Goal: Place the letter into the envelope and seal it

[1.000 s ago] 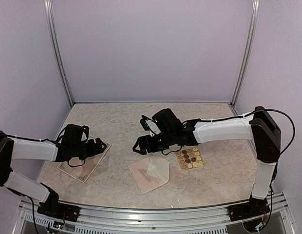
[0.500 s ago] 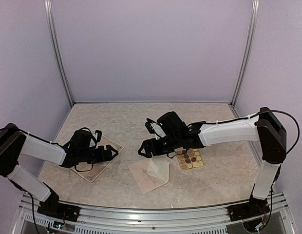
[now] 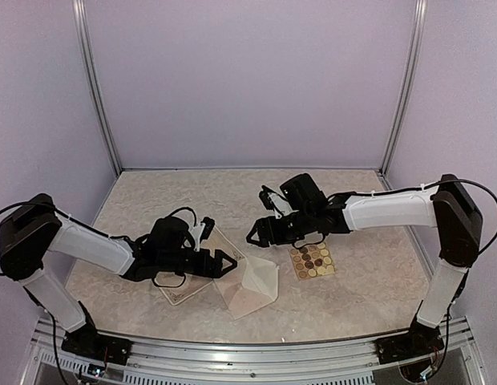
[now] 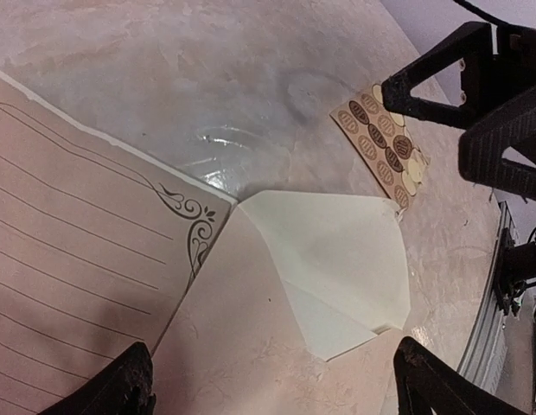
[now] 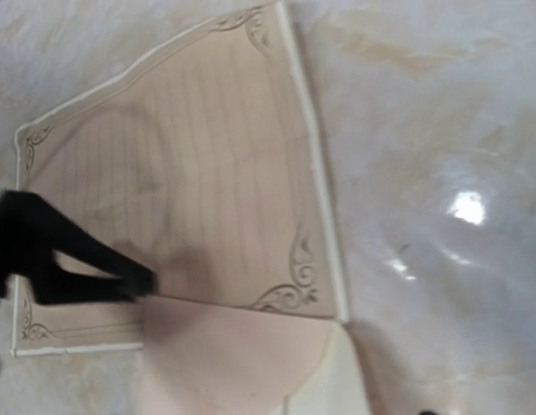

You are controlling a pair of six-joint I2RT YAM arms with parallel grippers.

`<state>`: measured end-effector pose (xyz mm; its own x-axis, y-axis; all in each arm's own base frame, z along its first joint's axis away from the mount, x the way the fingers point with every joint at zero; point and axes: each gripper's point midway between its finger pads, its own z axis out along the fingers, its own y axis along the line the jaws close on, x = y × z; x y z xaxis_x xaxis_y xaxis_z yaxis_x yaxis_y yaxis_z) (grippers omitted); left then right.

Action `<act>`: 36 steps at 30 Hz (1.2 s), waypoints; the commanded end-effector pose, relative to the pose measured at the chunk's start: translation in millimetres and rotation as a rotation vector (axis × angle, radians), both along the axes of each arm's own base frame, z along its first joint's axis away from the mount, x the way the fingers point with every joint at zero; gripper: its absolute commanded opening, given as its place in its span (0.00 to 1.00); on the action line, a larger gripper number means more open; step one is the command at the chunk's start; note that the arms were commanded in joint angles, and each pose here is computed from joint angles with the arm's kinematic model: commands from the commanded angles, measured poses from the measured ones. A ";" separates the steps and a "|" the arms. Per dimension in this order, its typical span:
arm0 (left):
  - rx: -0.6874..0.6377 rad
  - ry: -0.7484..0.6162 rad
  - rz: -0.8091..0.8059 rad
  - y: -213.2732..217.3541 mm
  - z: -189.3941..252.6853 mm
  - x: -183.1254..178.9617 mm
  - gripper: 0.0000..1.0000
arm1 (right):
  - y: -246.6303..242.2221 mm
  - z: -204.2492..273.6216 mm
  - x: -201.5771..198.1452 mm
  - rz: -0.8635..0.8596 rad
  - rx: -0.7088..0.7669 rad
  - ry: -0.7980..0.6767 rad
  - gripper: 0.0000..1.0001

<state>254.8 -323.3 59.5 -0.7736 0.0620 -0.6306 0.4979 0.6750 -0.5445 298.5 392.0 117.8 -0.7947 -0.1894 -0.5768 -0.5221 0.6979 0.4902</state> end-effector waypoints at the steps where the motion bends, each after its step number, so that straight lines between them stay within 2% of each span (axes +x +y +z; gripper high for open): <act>1: -0.012 -0.104 0.071 9.6 45.7 14.3 0.92 | -5.6 5.4 4.6 0.055 0.010 0.006 0.69; 6: 0.027 -0.012 0.232 58.9 43.7 24.2 0.94 | 9.3 -4.1 13.2 0.131 -0.023 0.007 0.65; 13: 0.034 0.097 0.319 104.2 17.2 21.2 0.94 | 43.3 -14.9 28.3 0.215 0.013 0.023 0.62; 21: 0.044 0.148 0.318 111.7 -2.0 17.2 0.94 | 70.7 -43.7 40.5 0.248 0.030 0.105 0.58; 27: 0.062 0.173 0.318 115.5 -17.5 12.1 0.93 | 70.9 -68.1 40.2 0.223 0.023 0.179 0.55; 36: 0.095 0.193 0.326 121.5 -31.6 7.4 0.93 | 69.7 -82.5 47.2 0.212 0.041 0.214 0.55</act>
<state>266.8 -208.9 40.5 -0.8550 -0.1591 -0.4936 0.1636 0.8205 -0.5478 339.0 460.2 41.2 -0.8298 -0.3562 -0.4297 -0.5575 0.5653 0.6080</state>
